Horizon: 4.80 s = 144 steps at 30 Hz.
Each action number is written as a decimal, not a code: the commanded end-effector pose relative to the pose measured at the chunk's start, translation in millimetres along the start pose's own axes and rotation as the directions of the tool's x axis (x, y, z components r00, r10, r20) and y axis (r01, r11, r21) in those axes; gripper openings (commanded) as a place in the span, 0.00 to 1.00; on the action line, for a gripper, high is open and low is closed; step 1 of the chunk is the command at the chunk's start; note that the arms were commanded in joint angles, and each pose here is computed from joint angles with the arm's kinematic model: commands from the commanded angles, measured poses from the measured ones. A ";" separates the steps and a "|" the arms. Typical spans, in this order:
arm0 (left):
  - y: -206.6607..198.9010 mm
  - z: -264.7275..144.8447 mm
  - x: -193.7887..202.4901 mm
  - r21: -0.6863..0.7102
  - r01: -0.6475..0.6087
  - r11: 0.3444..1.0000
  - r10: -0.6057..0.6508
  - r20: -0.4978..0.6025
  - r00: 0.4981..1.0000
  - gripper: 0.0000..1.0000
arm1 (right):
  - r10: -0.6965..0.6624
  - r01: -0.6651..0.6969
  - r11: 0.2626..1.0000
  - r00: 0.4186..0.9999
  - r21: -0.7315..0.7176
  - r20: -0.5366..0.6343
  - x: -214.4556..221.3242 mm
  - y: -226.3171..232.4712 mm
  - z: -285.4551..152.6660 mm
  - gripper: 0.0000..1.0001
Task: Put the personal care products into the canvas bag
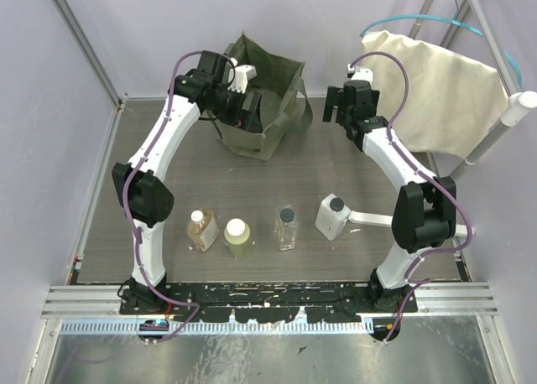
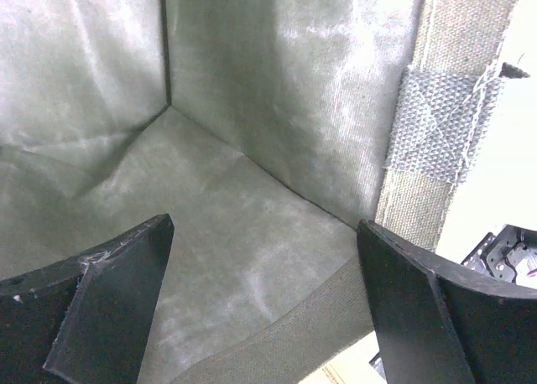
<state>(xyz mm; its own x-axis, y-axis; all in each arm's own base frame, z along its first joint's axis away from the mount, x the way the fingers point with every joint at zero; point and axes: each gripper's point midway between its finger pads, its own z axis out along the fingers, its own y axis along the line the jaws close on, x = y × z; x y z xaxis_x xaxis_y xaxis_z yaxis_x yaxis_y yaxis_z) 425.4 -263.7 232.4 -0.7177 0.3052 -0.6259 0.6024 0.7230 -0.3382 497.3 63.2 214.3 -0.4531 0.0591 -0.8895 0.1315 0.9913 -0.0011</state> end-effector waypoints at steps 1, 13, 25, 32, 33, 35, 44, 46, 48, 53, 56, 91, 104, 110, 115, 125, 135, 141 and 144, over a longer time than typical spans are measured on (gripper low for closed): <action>-18.0 -21.4 -23.2 0.034 -0.023 0.999 0.020 0.088 0.996 0.98 | 0.093 -0.082 0.994 0.979 -0.065 0.181 -45.6 20.2 14.9 1.00; -24.8 3.2 -33.7 0.128 0.022 0.992 -0.034 0.091 0.995 0.98 | 0.163 -0.161 0.855 0.986 -0.493 -0.040 -26.9 125.2 -3.4 1.00; -41.8 41.9 -18.9 0.173 0.015 0.985 -0.019 0.026 0.999 0.98 | 0.175 -0.220 0.750 0.975 -0.624 -0.133 -31.8 170.5 -83.1 1.00; -69.4 39.0 -0.1 0.132 -0.028 0.991 0.031 -0.018 0.999 0.98 | 0.164 -0.214 0.725 0.977 -0.654 -0.138 -33.2 181.6 -120.9 1.00; -74.1 35.0 2.1 0.130 -0.029 0.991 0.032 -0.021 0.999 0.98 | 0.163 -0.218 0.722 0.976 -0.657 -0.144 -31.3 183.0 -125.2 1.00; -85.2 28.8 6.5 0.134 -0.033 0.990 0.037 -0.028 0.999 0.98 | 0.164 -0.222 0.713 0.975 -0.666 -0.149 -30.4 184.9 -135.6 1.00; -120.5 -3.6 30.5 0.160 -0.010 0.987 0.020 -0.063 0.998 0.98 | 0.115 -0.205 0.738 0.977 -0.643 -0.179 -2.9 183.1 -159.4 1.00; -125.9 -10.7 36.6 0.170 0.001 0.985 0.012 -0.078 0.997 0.98 | 0.108 -0.203 0.747 0.977 -0.634 -0.186 -0.7 179.9 -161.7 1.00; -132.1 -18.5 46.2 0.181 0.010 0.983 0.009 -0.105 0.994 0.98 | 0.093 -0.191 0.753 0.978 -0.629 -0.185 -0.8 177.4 -165.6 1.00; -152.0 -28.0 73.6 0.207 0.017 0.978 0.018 -0.167 0.986 0.98 | 0.033 -0.132 0.795 0.984 -0.591 -0.176 -1.2 162.2 -172.6 1.00; -158.3 -31.5 79.6 0.213 0.020 0.977 0.014 -0.157 0.987 0.98 | 0.003 -0.097 0.831 0.986 -0.547 -0.169 0.5 149.1 -172.1 1.00; 33.0 -172.2 -5.0 -0.429 0.089 0.899 0.055 0.311 0.949 0.98 | -0.135 0.047 0.969 0.923 -0.242 -0.362 82.8 27.4 -215.2 1.00; 87.1 -121.1 13.4 -0.470 0.196 0.860 -0.054 0.299 0.953 0.98 | -0.160 0.059 0.973 0.868 -0.221 -0.471 134.9 17.4 -212.6 1.00; 96.2 -109.4 21.7 -0.476 0.210 0.854 -0.088 0.265 0.960 0.98 | -0.185 0.080 0.974 0.822 -0.212 -0.539 162.1 7.7 -218.3 1.00; 75.5 -124.6 2.7 -0.402 0.229 0.887 -0.094 0.328 0.940 0.98 | -0.201 0.086 0.972 0.781 -0.217 -0.591 178.8 4.5 -223.0 1.00; 20.0 -183.6 -34.7 -0.258 0.235 0.937 -0.071 0.518 0.852 0.98 | -0.232 0.089 0.963 0.757 -0.256 -0.611 178.1 9.2 -227.4 1.00; 70.8 -119.6 -1.3 -0.356 0.279 0.892 -0.137 0.375 0.917 0.98 | -0.258 0.103 0.960 0.682 -0.259 -0.684 180.2 4.1 -243.8 1.00; 87.1 -92.6 7.3 -0.366 0.283 0.886 -0.156 0.340 0.927 0.98 | -0.200 0.071 0.977 0.648 -0.203 -0.735 178.2 -2.0 -261.2 1.00; 88.4 -84.0 6.7 -0.351 0.279 0.894 -0.160 0.331 0.930 0.98 | -0.158 0.060 0.986 0.641 -0.157 -0.751 179.5 -6.8 -266.5 1.00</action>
<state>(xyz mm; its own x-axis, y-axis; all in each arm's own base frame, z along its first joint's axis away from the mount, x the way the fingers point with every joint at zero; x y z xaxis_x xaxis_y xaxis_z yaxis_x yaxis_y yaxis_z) 434.1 -143.7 253.3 -0.6774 -0.0395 -0.7345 0.1966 0.9525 -0.2326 193.4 103.9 163.8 -0.9626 -0.0937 -0.2544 -0.1023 0.9945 0.0209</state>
